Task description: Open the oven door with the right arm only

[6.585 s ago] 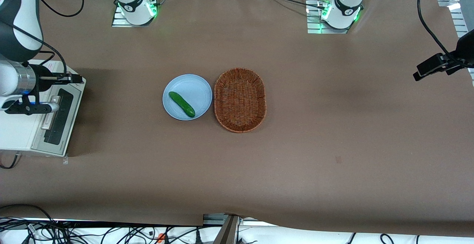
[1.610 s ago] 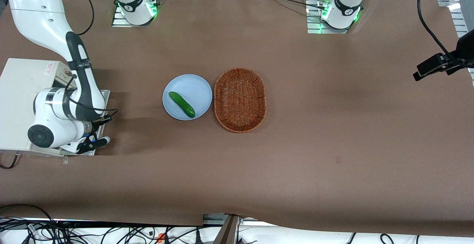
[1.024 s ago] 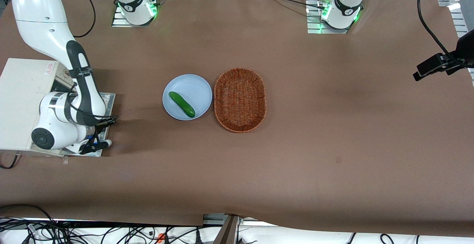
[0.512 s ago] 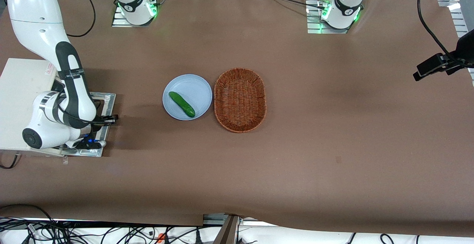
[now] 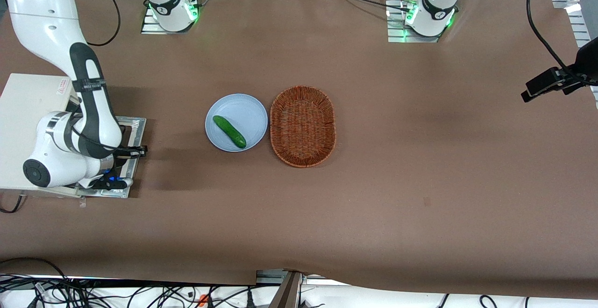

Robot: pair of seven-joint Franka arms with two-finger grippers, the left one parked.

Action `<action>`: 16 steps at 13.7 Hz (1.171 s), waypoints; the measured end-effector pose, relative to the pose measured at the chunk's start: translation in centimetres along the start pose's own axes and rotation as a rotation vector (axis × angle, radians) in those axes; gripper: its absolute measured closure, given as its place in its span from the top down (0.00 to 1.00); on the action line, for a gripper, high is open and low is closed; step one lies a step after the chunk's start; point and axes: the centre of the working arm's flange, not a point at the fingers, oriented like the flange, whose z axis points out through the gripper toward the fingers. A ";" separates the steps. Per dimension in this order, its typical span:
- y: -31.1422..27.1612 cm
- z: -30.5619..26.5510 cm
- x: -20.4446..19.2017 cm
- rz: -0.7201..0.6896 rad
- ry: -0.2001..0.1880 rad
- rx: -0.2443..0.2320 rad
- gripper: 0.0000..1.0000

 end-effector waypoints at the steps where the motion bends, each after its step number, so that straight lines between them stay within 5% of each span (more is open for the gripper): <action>1: -0.7 -1.6 -0.5 -0.017 0.017 -0.025 0.08; 4: -1.6 -5.7 -2.3 -0.063 0.047 -0.050 0.35; 10: -1.6 -12.8 -7.5 -0.095 0.042 -0.074 0.97; 16: -1.8 -20.1 -12.1 -0.087 0.058 -0.091 1.00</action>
